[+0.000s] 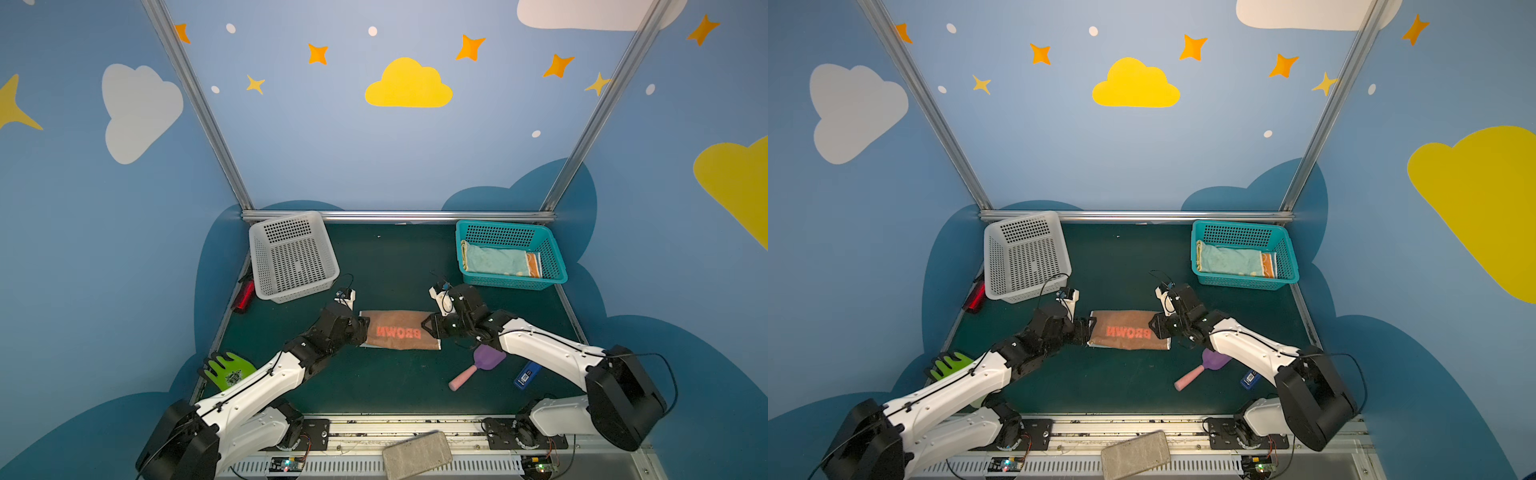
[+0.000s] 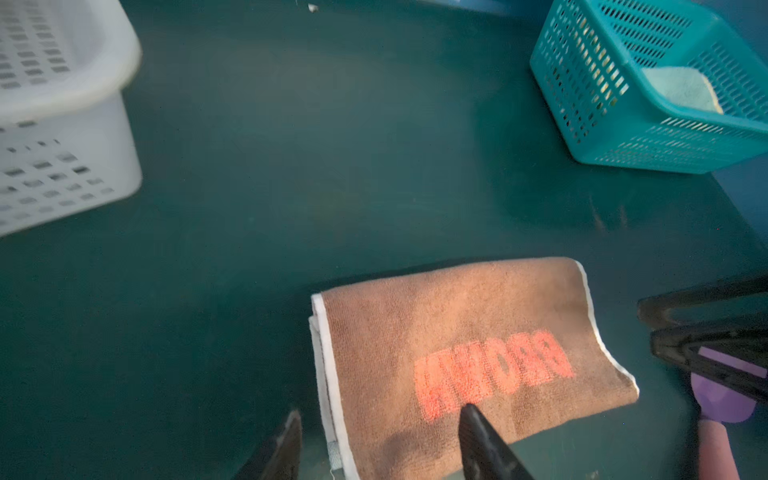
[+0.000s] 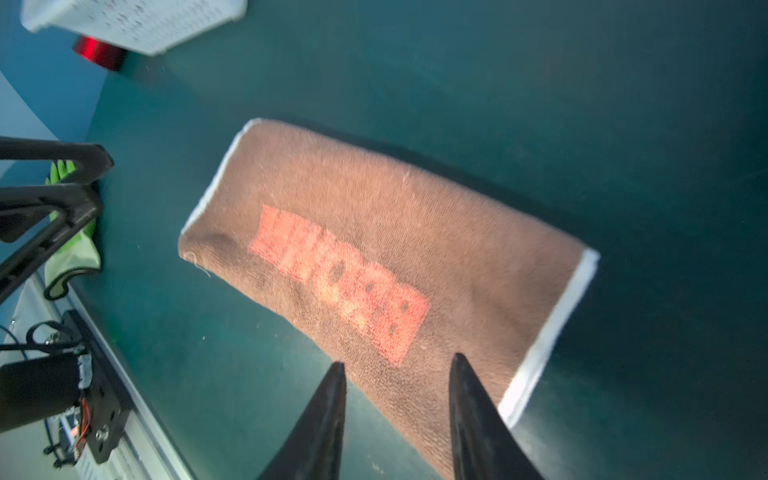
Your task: Fold and stack the towels
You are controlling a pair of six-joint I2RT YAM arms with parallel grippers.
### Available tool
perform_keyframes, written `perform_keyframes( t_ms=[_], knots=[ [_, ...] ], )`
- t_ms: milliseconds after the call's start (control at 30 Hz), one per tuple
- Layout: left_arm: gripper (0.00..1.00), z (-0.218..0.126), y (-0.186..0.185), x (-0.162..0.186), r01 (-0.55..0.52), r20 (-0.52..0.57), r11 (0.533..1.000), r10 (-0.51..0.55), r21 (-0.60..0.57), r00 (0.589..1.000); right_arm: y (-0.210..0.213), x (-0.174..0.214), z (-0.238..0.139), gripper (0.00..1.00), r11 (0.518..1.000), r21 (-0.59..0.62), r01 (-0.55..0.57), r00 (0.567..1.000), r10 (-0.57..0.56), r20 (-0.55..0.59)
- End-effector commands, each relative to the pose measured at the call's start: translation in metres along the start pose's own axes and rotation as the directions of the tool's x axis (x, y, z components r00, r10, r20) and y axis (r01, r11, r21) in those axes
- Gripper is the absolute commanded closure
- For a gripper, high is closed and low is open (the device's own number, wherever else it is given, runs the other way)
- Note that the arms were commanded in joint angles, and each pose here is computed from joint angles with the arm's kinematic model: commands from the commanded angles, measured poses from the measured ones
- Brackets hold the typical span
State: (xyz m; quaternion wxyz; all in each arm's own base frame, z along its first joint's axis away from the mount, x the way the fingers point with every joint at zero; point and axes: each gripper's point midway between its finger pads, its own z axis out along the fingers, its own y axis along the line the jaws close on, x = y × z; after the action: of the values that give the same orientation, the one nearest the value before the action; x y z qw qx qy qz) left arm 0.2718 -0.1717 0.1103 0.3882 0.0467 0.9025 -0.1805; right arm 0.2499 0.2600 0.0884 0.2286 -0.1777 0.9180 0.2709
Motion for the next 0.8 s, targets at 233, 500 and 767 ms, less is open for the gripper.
perform_keyframes(
  t_ms=[233,500,767],
  knots=[
    [0.45,0.017,0.019,0.064,0.054,-0.177,0.996,-0.065,-0.066,0.982,-0.023,0.043,0.024,0.65,0.989,0.070,-0.126,0.984,0.134,-0.119],
    [0.69,0.034,0.042,0.093,0.058,-0.280,0.977,-0.115,-0.205,0.953,-0.045,0.056,0.030,0.65,0.969,0.162,-0.185,0.966,0.209,-0.151],
    [0.77,0.045,0.049,0.106,0.028,-0.360,0.962,-0.129,-0.273,0.924,-0.052,0.050,0.016,0.63,0.966,0.159,-0.206,0.966,0.227,-0.126]
  ],
)
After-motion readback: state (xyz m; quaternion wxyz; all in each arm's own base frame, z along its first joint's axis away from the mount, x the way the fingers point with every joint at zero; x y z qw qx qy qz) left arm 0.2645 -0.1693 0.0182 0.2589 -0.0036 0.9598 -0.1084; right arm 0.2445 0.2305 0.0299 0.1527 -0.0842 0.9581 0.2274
